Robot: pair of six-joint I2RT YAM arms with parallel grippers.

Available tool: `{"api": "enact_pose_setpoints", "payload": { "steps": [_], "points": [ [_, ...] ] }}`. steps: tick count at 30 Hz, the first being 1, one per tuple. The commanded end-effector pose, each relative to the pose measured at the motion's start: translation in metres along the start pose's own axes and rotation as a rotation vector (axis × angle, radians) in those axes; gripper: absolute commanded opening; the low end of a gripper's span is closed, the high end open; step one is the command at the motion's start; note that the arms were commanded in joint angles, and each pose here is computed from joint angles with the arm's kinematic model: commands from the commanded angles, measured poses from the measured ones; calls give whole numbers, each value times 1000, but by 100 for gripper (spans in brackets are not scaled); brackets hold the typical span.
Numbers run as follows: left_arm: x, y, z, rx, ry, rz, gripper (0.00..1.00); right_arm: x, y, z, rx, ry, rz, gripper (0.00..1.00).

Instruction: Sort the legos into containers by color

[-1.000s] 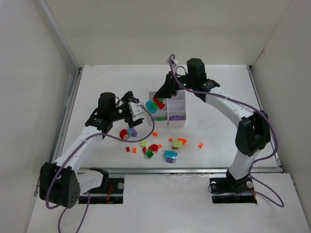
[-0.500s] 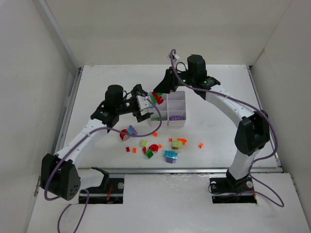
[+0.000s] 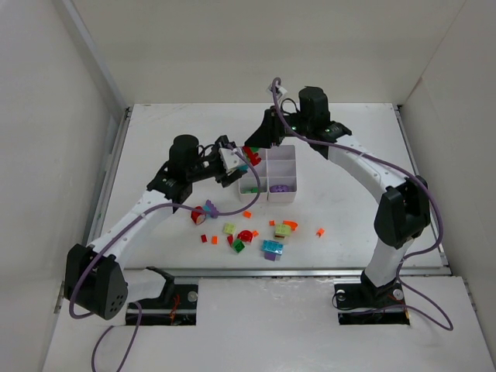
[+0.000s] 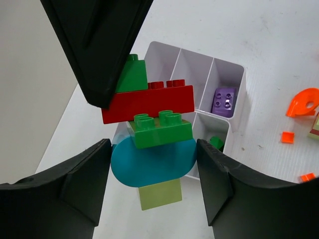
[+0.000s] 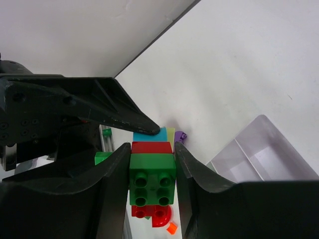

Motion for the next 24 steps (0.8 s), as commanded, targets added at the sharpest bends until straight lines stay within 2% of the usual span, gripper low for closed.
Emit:
{"api": "enact_pose_setpoints", "payload": {
  "steps": [1,2,5,6,8,9,17,24],
  "points": [
    [21,5,-2,6,-67,-21,56,24,7,0,15,-54,59,0],
    [21,5,-2,6,-67,-31,46,24,7,0,15,-54,59,0],
    [17,4,-2,3,-60,-25,28,24,7,0,15,-54,59,0],
    [17,4,-2,3,-60,-25,17,24,7,0,15,-54,59,0],
    [17,4,-2,3,-60,-25,4,24,7,0,15,-54,59,0],
    [17,5,-2,14,-56,-25,0,24,7,0,15,-54,59,0],
    [-25,-10,20,29,97,52,0,16,-6,12,-52,-55,33,0],
    [-35,-10,29,79,120,84,0,1,-17,13,-89,-35,-1,0]
  ]
}}
Point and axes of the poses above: each gripper's point midway between its finger pads, its own z axis back along the fingers, its own y axis along the line the jaws close on, x = y × z, the point moved 4 cm from there along z, back along the fingers, and after that the axes turned 11 degrees about z, right-handed, at the moved point
